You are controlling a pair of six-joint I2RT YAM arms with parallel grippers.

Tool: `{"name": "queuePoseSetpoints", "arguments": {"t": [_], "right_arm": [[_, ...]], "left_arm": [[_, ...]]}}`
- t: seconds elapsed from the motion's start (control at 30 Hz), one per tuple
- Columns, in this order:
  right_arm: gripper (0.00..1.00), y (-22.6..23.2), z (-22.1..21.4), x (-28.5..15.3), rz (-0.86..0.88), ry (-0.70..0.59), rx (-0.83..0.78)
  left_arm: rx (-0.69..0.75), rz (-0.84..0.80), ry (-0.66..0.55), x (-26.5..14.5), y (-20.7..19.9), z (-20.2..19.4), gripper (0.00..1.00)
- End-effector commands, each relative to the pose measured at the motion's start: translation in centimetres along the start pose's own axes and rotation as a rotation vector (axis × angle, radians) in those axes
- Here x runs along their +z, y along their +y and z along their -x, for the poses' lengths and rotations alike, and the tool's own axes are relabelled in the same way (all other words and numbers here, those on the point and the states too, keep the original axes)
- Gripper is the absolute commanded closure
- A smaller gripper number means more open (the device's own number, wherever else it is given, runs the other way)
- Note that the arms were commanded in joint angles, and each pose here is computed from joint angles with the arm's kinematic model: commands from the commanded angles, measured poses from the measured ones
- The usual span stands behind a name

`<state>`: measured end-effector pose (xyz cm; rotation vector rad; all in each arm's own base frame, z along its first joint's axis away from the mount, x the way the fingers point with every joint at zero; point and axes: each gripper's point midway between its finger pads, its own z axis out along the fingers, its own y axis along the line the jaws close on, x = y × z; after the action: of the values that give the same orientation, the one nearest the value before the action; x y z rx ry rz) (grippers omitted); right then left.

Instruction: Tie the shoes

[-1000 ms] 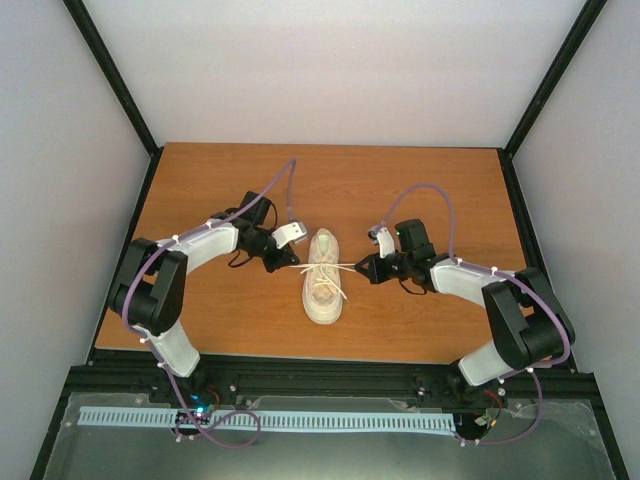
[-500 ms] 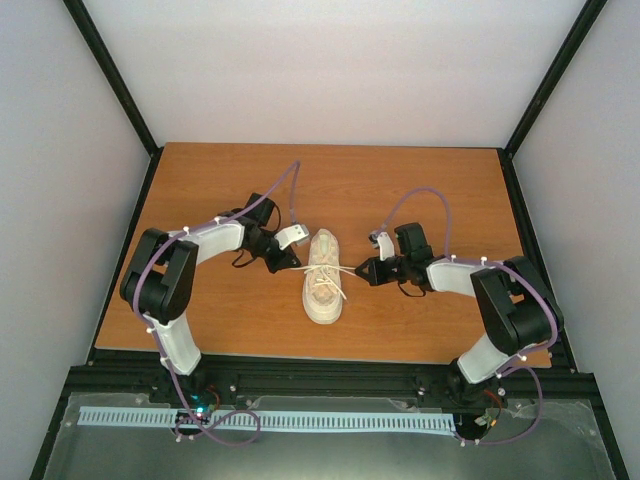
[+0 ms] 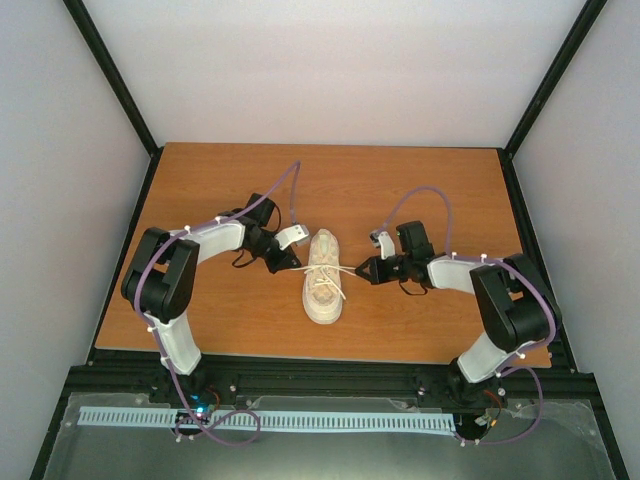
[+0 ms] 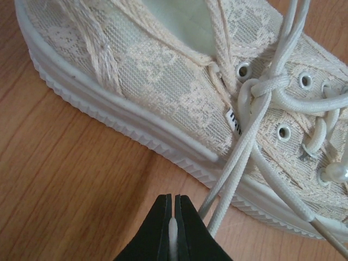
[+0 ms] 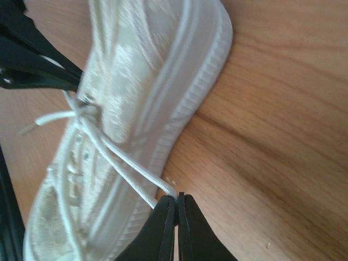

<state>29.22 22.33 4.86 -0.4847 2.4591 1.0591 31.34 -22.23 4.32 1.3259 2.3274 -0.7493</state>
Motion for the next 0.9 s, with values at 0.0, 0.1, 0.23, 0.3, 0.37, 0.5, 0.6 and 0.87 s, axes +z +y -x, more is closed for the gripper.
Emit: {"name": "queuePoseSetpoints", "arguments": {"t": [0.0,0.1,0.23,0.3,0.37,0.5,0.6,0.87], "right_arm": [[0.97,0.8,2.8,-2.8,-0.065,-0.030,-0.024],[0.97,2.7,4.7,-4.3,-0.047,-0.072,-0.080],[0.97,3.8,5.5,-5.4,-0.036,-0.093,-0.107],[0.97,3.6,5.2,-5.2,-0.042,-0.090,-0.104],[0.97,2.8,4.6,-4.6,-0.049,-0.076,-0.088],[0.97,1.8,3.8,-3.4,-0.043,-0.054,-0.056],[0.97,1.5,3.6,-2.6,-0.032,-0.037,-0.041],[0.97,1.3,3.5,-2.1,-0.021,-0.029,-0.037]], "left_arm": [[-0.055,0.031,0.040,-1.2,1.1,-1.2,0.99],[-0.062,0.026,0.038,-1.1,1.2,-1.0,0.99],[-0.064,0.028,0.039,-1.0,1.4,-1.0,0.99],[-0.064,0.030,0.041,-0.9,1.4,-1.0,0.99],[-0.065,0.031,0.041,-0.9,1.5,-1.0,0.99],[-0.053,0.043,0.031,-1.2,1.6,-0.6,0.99],[-0.019,0.079,-0.017,-2.6,2.0,1.4,0.67],[0.121,0.106,-0.151,-7.9,0.0,6.5,0.43]]}}
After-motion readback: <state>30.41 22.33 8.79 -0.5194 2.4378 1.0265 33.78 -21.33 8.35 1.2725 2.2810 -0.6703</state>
